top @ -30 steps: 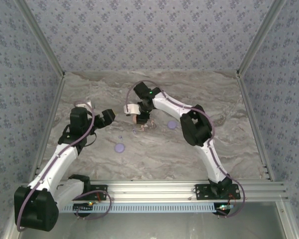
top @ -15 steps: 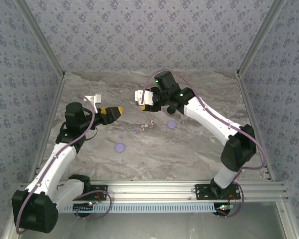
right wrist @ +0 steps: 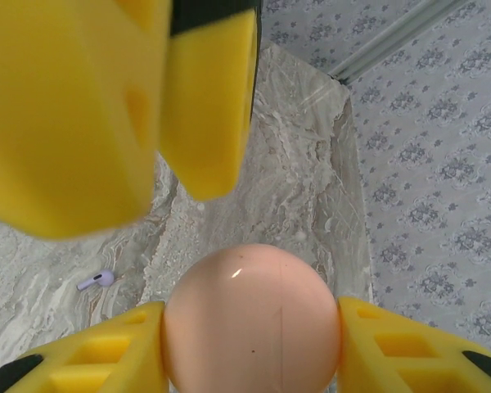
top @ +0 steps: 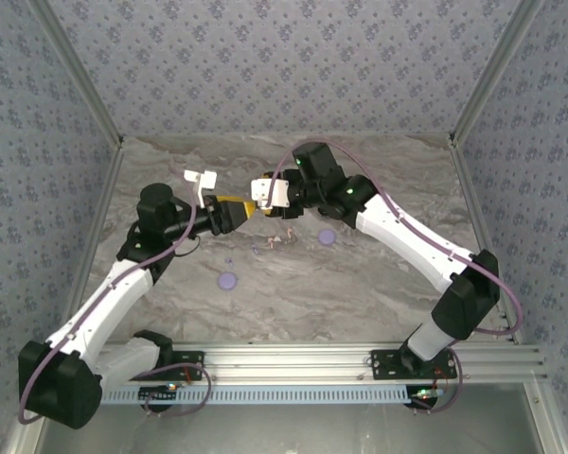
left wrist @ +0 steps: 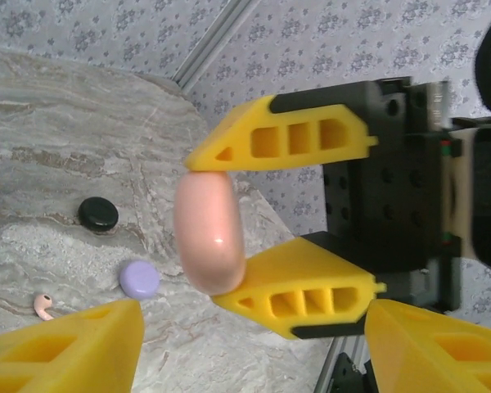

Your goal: Insert the wireless bluetooth earbuds into the charging case

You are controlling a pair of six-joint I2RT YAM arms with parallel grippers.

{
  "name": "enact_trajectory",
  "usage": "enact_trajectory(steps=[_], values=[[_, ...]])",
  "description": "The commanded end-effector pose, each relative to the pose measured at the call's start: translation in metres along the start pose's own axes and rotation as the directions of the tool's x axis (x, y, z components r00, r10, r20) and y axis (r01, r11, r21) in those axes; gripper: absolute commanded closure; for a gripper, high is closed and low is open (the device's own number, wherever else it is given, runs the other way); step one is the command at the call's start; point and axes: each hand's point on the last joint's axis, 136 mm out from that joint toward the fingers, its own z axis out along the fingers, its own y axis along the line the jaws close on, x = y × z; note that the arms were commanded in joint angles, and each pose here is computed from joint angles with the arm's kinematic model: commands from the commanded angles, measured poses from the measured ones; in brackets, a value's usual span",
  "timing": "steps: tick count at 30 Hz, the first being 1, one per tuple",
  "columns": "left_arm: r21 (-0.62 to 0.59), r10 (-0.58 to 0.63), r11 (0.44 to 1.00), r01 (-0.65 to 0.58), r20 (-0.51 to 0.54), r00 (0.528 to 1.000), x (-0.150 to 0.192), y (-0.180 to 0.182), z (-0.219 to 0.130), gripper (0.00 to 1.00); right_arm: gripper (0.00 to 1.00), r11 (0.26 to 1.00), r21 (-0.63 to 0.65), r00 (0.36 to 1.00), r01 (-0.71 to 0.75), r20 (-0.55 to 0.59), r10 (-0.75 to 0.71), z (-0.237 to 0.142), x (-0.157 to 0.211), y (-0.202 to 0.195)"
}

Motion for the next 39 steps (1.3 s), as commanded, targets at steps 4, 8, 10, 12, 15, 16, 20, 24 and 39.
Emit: enact_trajectory(steps=[4,8,10,12,15,16,20,24,39], values=[[0.048,0.015,0.999,-0.017,0.030,0.999,-0.016,-0.012,0.009,0.37,0.52,0.999,0.019,0.998,0.033,0.045,-0.034,-0.013,-0.018,-0.002],[0.055,0.011,0.998,-0.013,0.027,1.000,-0.016,-0.011,0.012,0.43,0.51,0.999,0.020,0.998,0.036,0.051,-0.037,-0.012,-0.020,-0.003],[0.060,0.009,0.998,-0.010,0.026,1.000,-0.016,-0.012,0.014,0.45,0.51,0.999,0.016,0.998,0.036,0.050,-0.037,-0.011,-0.020,-0.002],[0.062,0.008,0.998,-0.009,0.024,1.000,-0.016,-0.012,0.015,0.48,0.51,0.999,0.013,0.998,0.037,0.050,-0.037,-0.010,-0.020,-0.001],[0.063,0.002,0.998,-0.003,0.021,1.000,-0.016,-0.010,0.017,0.54,0.51,0.999,0.007,0.998,0.037,0.056,-0.037,-0.009,-0.021,0.000],[0.066,0.003,0.998,-0.004,0.021,1.000,-0.016,-0.011,0.018,0.55,0.51,0.999,0.006,0.998,0.037,0.060,-0.037,-0.009,-0.022,0.001],[0.075,0.000,0.997,-0.001,0.015,1.000,-0.015,-0.012,0.021,0.59,0.51,0.999,0.004,0.997,0.035,0.071,-0.035,-0.010,-0.025,0.000],[0.087,0.000,0.996,0.000,0.005,1.000,-0.014,-0.013,0.025,0.61,0.50,1.000,-0.002,0.997,0.029,0.069,-0.029,-0.008,-0.024,0.001],[0.065,0.142,0.987,-0.144,0.040,0.989,-0.018,-0.020,0.024,0.83,0.20,0.981,-0.007,0.964,-0.196,0.181,0.194,-0.061,-0.032,-0.010]])
